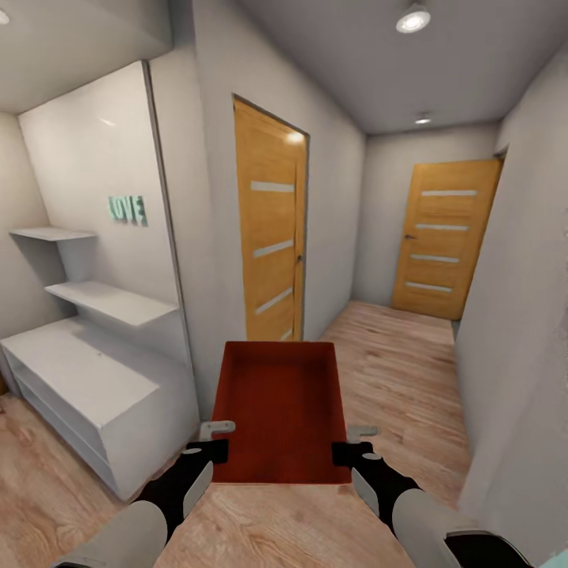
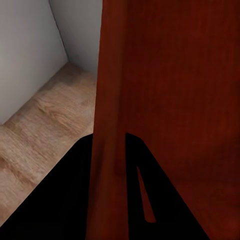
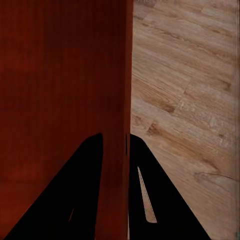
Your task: Move the two storage containers from the living room to the garage. In the garage, place one container on the floor and stack the other container on top of it (either order is fine).
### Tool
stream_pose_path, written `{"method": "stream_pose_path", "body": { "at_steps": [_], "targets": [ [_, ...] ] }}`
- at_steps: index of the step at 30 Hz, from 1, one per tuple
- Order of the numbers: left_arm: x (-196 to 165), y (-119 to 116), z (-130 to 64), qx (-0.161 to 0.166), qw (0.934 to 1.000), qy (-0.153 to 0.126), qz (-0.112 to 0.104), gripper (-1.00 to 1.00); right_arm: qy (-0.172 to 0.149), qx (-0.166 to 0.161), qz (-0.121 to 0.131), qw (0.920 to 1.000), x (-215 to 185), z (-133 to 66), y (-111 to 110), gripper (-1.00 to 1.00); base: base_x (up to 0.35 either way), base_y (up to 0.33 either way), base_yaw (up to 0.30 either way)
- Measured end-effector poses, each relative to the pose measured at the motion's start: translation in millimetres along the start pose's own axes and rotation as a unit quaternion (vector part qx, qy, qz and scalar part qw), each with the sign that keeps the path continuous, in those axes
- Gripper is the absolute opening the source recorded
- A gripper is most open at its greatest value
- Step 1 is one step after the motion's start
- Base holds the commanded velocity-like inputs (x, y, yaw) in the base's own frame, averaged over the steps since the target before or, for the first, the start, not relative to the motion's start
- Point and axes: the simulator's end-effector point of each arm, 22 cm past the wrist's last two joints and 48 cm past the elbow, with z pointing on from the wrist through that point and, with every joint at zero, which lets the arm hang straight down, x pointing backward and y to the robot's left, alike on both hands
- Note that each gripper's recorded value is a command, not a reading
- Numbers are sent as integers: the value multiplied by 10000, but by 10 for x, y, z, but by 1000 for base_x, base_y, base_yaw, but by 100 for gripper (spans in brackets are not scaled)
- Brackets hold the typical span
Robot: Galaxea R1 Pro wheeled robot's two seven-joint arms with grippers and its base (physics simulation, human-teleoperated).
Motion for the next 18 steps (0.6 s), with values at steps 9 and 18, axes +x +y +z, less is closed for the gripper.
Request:
{"method": "stream_pose_path", "body": {
  "at_steps": [9,18],
  "targets": [
    [0,0,0,0,10000,0,0,-100,0,0,-1,10000,0,0,0,-100,322,0,-242],
    [0,2,0,-1,10000,0,1,-100,1,-1,-1,10000,0,0,1,-100,322,0,-164]
  ]
}}
